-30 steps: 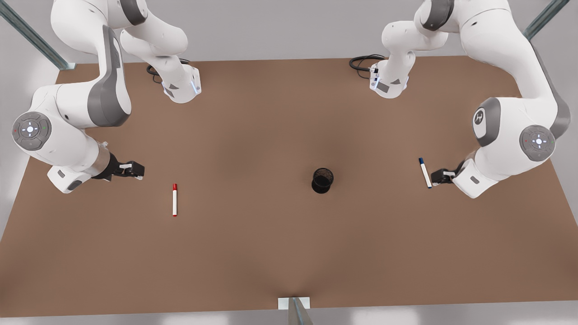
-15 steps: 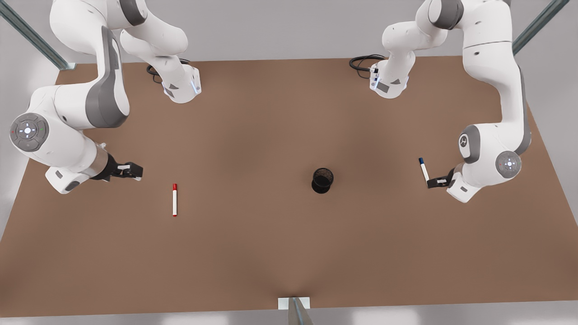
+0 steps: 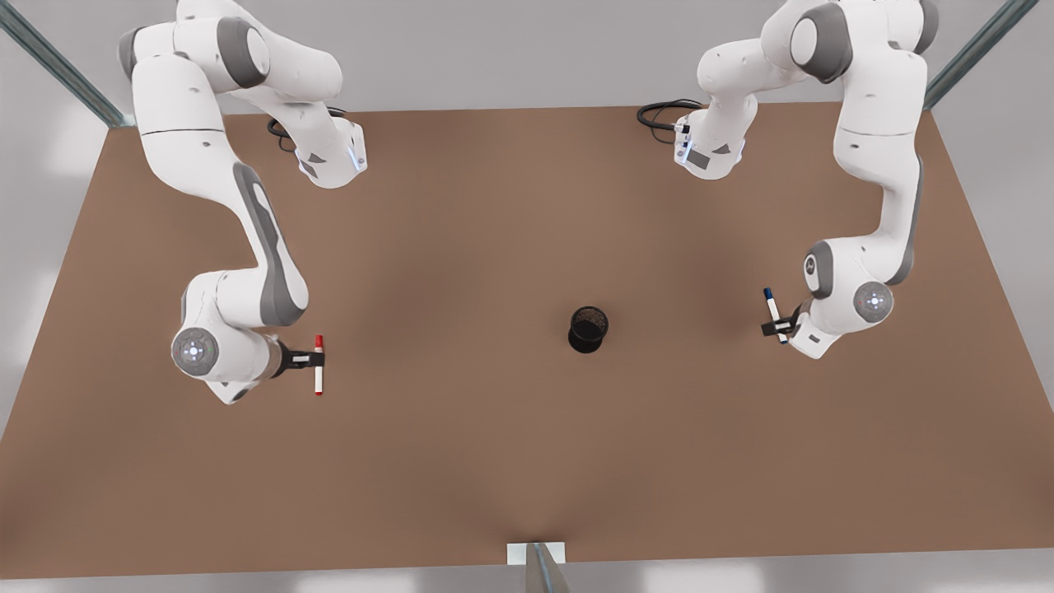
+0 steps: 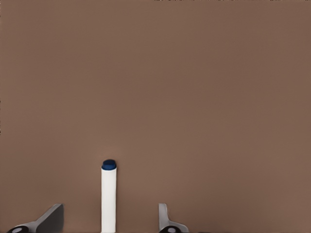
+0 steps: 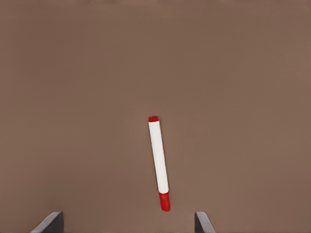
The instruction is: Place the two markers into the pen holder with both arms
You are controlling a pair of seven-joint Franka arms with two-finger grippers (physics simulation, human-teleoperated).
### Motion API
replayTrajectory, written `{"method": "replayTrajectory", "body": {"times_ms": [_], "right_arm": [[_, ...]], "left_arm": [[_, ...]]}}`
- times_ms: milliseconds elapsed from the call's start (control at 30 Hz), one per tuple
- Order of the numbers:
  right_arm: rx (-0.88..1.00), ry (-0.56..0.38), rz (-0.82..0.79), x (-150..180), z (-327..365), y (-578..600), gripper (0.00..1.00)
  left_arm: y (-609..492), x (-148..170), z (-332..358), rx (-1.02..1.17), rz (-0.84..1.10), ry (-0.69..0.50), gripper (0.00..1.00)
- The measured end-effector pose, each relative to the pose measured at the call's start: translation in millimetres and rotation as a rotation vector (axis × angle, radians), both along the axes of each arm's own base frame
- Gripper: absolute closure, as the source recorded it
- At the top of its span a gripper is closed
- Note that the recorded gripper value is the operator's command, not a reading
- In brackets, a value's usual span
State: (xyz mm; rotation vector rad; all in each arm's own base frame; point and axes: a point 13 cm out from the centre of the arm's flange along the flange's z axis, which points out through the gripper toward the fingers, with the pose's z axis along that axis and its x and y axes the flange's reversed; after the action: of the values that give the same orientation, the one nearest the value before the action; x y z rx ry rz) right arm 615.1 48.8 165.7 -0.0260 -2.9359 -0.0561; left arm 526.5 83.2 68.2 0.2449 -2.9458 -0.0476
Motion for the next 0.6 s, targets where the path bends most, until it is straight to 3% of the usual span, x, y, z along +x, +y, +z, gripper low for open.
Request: {"method": "replayTrajectory", "body": {"times_ms": [233,333,600], "right_arm": [[0.018,-0.078,-0.022,22.3,-54.7,4.5,0.0],[0.016,-0.075,-0.022,15.9,-66.8,3.0,0.0],[-0.025,-0.06,0.027,3.8,-90.1,-6.9,0.0]], "left_arm": [[13.7,3.0,-18.4,-0.01,0.0,-0.027,0.16],[13.3,3.6,-23.4,-0.016,-0.006,-0.032,0.31],[8.4,5.2,-29.3,-0.021,-0.033,-0.037,0.42]]}}
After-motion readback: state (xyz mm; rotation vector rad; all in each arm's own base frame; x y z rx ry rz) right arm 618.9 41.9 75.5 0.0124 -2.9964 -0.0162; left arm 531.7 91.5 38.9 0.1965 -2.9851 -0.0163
